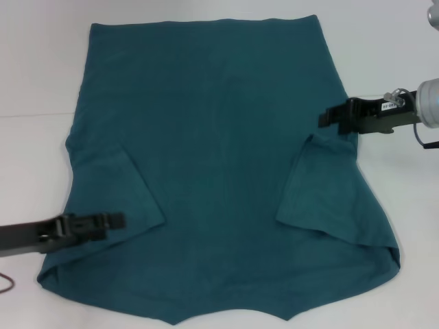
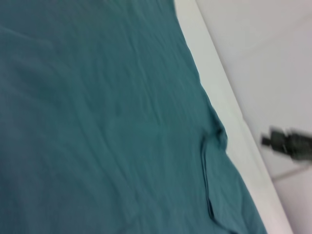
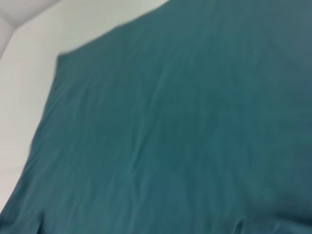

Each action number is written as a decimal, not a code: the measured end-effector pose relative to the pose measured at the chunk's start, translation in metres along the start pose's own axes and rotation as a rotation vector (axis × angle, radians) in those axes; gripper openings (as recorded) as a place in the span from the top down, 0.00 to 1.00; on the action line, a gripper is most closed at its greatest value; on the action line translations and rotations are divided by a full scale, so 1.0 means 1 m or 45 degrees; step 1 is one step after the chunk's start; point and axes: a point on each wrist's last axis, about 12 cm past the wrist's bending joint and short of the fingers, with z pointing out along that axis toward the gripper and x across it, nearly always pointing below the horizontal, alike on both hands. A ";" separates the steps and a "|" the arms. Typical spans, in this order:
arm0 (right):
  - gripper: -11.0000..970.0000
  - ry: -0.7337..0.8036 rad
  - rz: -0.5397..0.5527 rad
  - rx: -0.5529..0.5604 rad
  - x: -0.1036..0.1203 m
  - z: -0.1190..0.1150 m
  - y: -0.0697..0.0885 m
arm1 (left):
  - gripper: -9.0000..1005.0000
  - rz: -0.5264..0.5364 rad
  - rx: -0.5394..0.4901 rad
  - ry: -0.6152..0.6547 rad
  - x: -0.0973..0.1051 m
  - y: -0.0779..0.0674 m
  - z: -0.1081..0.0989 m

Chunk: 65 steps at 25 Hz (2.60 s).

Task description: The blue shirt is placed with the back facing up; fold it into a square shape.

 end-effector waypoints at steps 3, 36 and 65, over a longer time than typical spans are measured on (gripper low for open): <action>0.44 0.089 -0.085 -0.068 -0.002 -0.011 0.008 | 0.29 -0.095 -0.003 -0.040 -0.001 0.005 -0.015; 0.44 0.251 -0.137 -0.167 0.013 -0.028 0.010 | 0.29 -0.468 -0.379 -0.080 0.015 0.048 -0.049; 0.45 0.236 -0.126 -0.163 0.014 -0.029 0.008 | 0.30 -0.436 -0.334 0.008 0.007 0.039 -0.018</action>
